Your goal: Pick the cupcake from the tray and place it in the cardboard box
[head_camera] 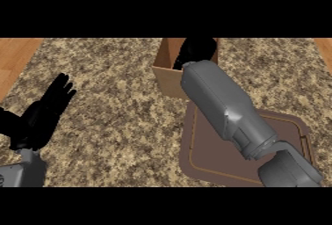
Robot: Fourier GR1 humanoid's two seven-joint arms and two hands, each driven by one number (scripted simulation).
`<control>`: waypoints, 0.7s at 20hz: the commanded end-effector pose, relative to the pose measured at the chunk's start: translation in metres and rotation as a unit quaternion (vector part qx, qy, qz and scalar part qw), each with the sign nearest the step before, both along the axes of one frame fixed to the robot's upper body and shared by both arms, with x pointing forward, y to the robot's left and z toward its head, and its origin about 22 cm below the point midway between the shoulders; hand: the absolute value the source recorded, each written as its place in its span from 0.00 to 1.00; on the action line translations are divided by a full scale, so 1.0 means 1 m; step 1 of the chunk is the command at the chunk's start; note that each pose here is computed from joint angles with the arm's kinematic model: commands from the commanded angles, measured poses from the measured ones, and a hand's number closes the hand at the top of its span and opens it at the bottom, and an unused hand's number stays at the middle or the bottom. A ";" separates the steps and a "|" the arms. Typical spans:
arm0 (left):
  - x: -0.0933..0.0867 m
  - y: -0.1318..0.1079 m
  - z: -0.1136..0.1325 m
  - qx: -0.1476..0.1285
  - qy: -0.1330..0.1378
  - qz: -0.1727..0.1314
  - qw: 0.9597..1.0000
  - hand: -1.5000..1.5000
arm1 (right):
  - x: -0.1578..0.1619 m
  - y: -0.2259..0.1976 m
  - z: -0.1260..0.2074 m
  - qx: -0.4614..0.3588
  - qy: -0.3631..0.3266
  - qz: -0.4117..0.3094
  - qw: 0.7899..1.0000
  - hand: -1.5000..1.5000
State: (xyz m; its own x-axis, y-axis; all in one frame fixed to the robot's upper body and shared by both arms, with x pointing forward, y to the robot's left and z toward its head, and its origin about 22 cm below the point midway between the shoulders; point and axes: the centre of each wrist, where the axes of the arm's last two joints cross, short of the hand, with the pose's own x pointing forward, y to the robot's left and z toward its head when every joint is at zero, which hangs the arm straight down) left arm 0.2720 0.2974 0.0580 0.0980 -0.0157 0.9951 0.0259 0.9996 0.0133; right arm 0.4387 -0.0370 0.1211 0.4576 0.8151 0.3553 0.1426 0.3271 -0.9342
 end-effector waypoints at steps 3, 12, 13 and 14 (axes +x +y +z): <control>-0.003 -0.006 -0.002 -0.011 0.008 0.004 1.000 0.50 | -0.003 0.006 0.005 0.065 -0.125 0.000 0.990 0.00; -0.016 0.019 -0.007 -0.004 0.014 0.017 1.000 0.50 | -0.009 0.006 0.015 0.230 -0.290 -0.072 0.926 0.00; -0.010 0.026 0.000 -0.002 0.012 0.041 0.999 0.50 | -0.012 0.000 0.004 0.229 -0.290 -0.064 0.927 0.00; -0.013 0.007 -0.008 -0.013 0.023 0.026 0.999 0.50 | -0.012 -0.007 -0.007 0.226 -0.303 -0.075 0.923 0.00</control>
